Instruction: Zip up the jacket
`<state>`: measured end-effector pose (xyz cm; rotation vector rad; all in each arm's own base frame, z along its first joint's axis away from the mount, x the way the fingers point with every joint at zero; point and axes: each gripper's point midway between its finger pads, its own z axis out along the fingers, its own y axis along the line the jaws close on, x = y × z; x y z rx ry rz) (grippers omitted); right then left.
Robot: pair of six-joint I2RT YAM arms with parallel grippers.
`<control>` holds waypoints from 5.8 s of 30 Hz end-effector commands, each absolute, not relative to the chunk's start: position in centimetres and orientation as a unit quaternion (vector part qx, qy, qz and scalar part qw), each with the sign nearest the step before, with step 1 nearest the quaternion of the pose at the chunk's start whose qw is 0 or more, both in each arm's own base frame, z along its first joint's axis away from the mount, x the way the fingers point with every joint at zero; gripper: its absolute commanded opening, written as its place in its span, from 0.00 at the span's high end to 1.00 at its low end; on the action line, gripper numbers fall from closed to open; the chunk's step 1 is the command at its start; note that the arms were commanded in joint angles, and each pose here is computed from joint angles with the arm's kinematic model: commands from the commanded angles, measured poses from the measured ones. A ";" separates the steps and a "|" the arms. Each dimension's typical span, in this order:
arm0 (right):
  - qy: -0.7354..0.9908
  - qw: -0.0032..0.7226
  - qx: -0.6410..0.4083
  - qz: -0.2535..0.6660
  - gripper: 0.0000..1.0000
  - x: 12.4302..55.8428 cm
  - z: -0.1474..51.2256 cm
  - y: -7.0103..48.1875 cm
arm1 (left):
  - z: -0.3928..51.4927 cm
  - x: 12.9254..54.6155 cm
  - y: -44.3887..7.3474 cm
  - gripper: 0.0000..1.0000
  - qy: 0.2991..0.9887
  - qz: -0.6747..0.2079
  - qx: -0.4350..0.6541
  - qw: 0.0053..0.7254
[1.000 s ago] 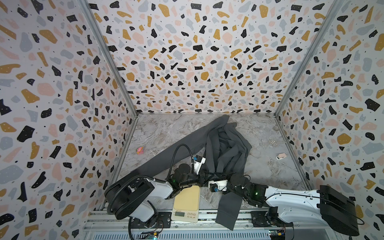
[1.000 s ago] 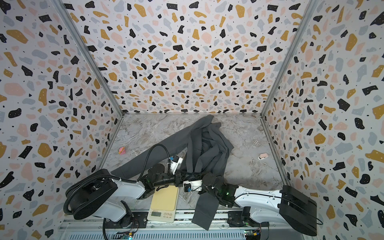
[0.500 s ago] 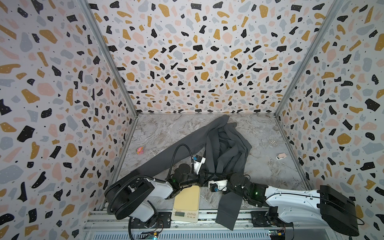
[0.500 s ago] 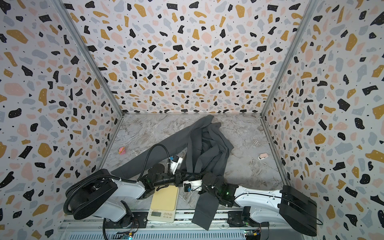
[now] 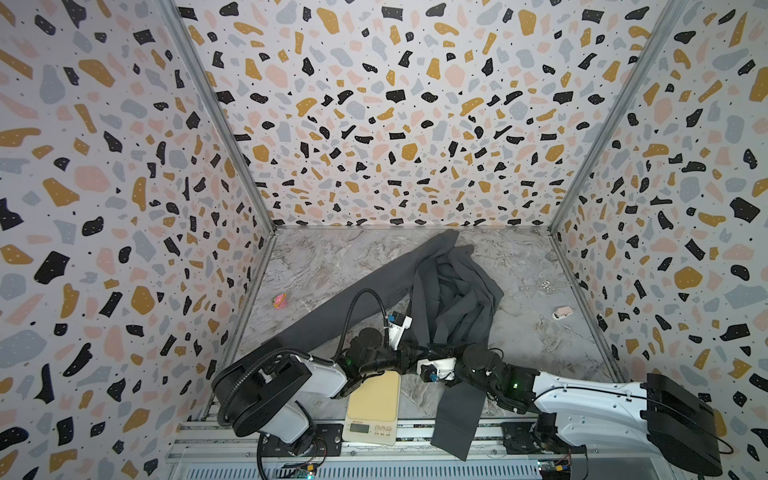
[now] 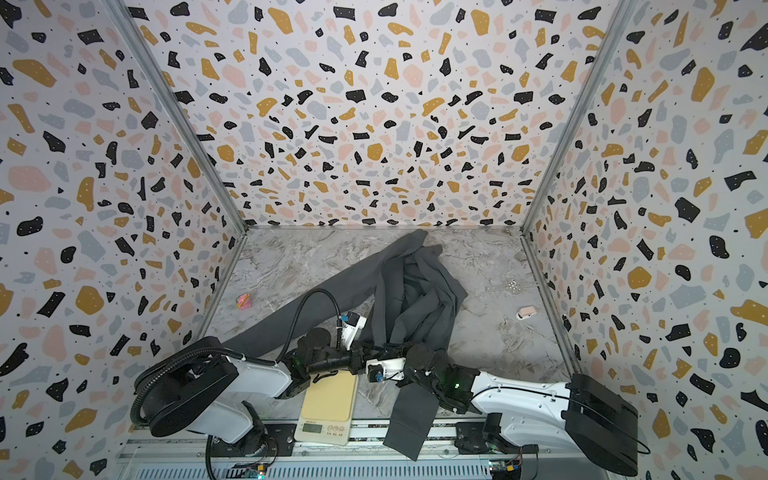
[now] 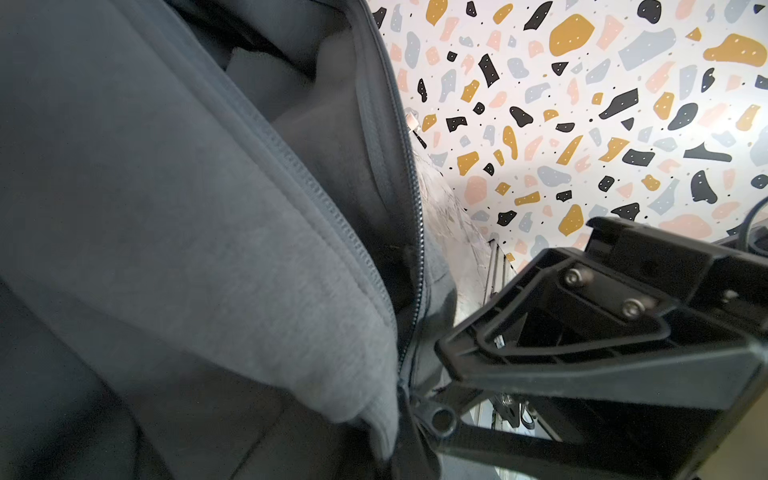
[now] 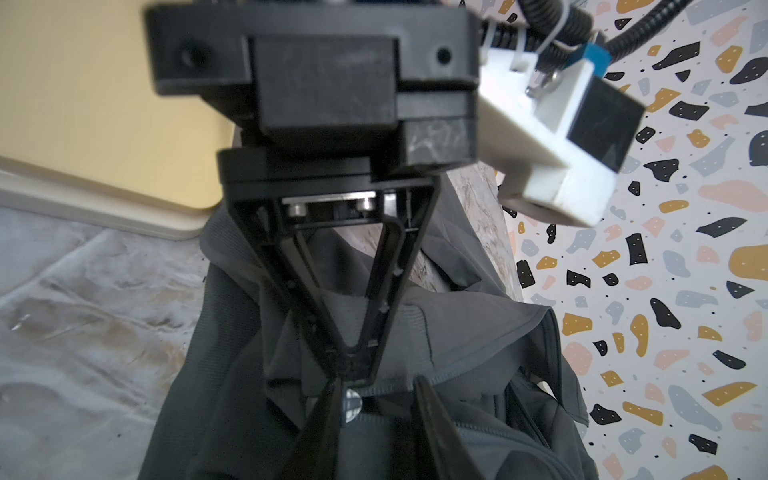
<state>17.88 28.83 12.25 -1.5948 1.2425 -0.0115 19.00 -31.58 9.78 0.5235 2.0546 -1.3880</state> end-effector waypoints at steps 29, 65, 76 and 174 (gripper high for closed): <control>0.552 0.540 -0.633 0.051 1.00 20.0 12.7 28.9 | 11.1 18.1 -31.1 1.00 0.758 -0.524 0.223 0.318; 0.635 0.478 -0.512 0.325 1.00 19.2 17.7 31.1 | 18.1 18.4 -28.2 0.23 0.697 -0.606 -0.082 0.375; 0.633 0.447 -0.509 0.375 1.00 18.2 17.4 31.8 | 17.9 18.8 -28.9 0.34 0.693 -0.613 -0.094 0.368; 0.807 0.546 -0.199 -0.104 1.00 65.9 18.7 14.5 | 9.6 17.2 -18.5 1.00 0.905 -0.225 0.002 0.360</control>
